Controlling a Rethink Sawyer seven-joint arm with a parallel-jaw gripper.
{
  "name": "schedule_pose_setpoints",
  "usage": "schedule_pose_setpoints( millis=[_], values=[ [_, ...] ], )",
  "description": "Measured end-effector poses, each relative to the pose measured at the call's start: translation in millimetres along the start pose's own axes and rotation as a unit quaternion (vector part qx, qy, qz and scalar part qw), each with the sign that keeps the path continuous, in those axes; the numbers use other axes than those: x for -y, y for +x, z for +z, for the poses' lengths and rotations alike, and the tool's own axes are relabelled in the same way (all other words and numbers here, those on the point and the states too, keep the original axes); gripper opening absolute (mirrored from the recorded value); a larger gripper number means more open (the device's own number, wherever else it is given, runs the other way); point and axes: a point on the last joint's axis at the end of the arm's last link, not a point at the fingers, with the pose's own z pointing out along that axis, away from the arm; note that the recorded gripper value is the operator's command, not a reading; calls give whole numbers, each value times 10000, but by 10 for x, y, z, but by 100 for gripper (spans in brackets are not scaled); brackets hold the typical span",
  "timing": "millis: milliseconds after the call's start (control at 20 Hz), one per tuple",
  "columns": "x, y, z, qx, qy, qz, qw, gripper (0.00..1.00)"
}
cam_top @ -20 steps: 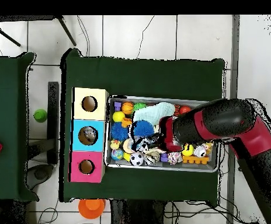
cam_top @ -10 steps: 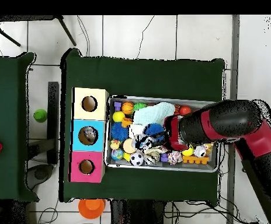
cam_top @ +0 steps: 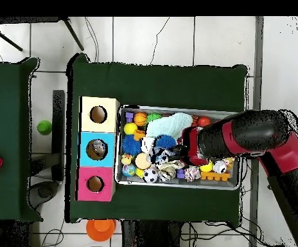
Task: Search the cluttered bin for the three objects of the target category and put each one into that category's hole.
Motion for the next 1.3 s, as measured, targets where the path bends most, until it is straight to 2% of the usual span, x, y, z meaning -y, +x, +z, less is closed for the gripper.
schedule_pose_setpoints(
  millis=[50,200,250,400,450,500,600,900,1100,1300],
  values=[
    [5,-10,-9,22,24,-9,10000,0],
    [53,-90,-77,228,271,-56,9994,0],
    [85,-132,-120,364,442,-73,9983,0],
    [155,-179,-182,565,781,-94,9953,0],
    [210,-179,-216,640,1024,-102,9926,0],
    [221,-175,-225,653,1073,-100,9920,0],
    [237,-159,-230,650,1144,-97,9913,0],
    [234,-126,-189,516,1168,-146,9917,0],
    [197,-105,-137,375,1045,-198,9936,0],
    [186,-111,-123,348,995,-212,9942,0]
  ],
)
